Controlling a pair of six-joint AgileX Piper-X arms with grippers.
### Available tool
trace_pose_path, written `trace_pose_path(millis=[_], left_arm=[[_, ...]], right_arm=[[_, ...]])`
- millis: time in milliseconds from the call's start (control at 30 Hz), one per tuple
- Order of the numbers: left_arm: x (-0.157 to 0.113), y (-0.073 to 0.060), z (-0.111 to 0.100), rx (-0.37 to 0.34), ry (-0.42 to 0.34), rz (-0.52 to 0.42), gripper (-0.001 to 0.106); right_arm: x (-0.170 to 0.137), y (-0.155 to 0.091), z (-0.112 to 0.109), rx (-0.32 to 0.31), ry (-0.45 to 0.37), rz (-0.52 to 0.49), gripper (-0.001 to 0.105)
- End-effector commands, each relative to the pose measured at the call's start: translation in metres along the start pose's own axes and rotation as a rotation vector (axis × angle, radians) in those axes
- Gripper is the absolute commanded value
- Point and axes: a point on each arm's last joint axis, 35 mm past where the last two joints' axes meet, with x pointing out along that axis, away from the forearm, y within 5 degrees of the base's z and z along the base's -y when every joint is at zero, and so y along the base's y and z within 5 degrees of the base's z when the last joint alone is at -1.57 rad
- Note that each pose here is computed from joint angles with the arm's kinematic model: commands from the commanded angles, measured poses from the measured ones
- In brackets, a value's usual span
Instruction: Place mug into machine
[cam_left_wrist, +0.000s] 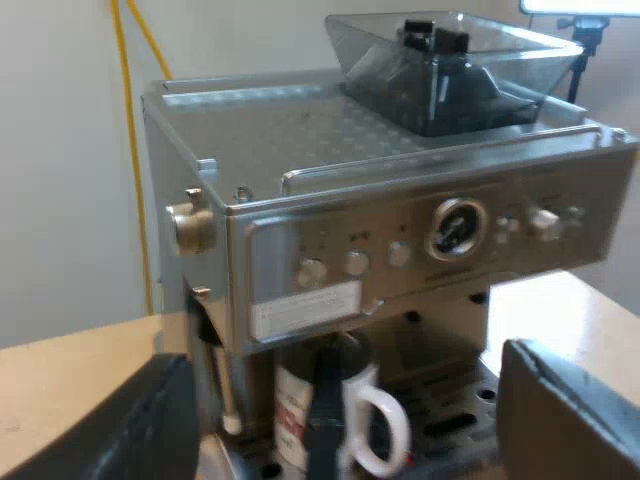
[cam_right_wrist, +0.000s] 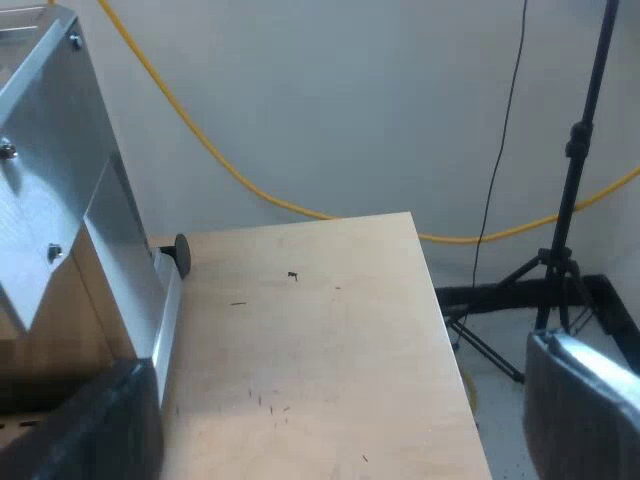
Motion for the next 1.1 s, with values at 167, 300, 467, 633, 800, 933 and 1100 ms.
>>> trace_pose_path(millis=[167, 300, 467, 633, 800, 933, 1100], left_arm=[[-0.032, -0.014, -0.012, 0.005, -0.012, -0.032, 0.064], [-0.053, -0.018, -0.022, 0.027, -0.046, 0.030, 0.064], [-0.066, -0.019, -0.031, 0.033, -0.049, 0.098, 0.064], [-0.066, -0.015, -0.043, 0.000, 0.048, 0.153, 0.064], [-0.069, -0.014, -0.051, -0.021, 0.120, 0.200, 0.064], [-0.069, -0.012, -0.050, -0.017, 0.108, 0.252, 0.064], [-0.065, -0.006, -0.055, -0.019, 0.119, 0.326, 0.064]], right_arm=[[-0.036, 0.004, -0.006, -0.016, -0.069, -0.013, 0.100], [-0.056, 0.007, -0.013, -0.017, -0.099, -0.023, 0.100], [-0.077, 0.011, -0.024, -0.018, -0.122, -0.030, 0.100], [-0.095, 0.017, -0.041, -0.021, -0.174, -0.047, 0.100], [-0.088, 0.022, -0.056, -0.016, -0.151, -0.039, 0.100], [-0.080, 0.026, -0.067, -0.012, -0.082, 0.023, 0.100], [-0.068, 0.030, -0.075, -0.009, -0.053, 0.085, 0.100]])
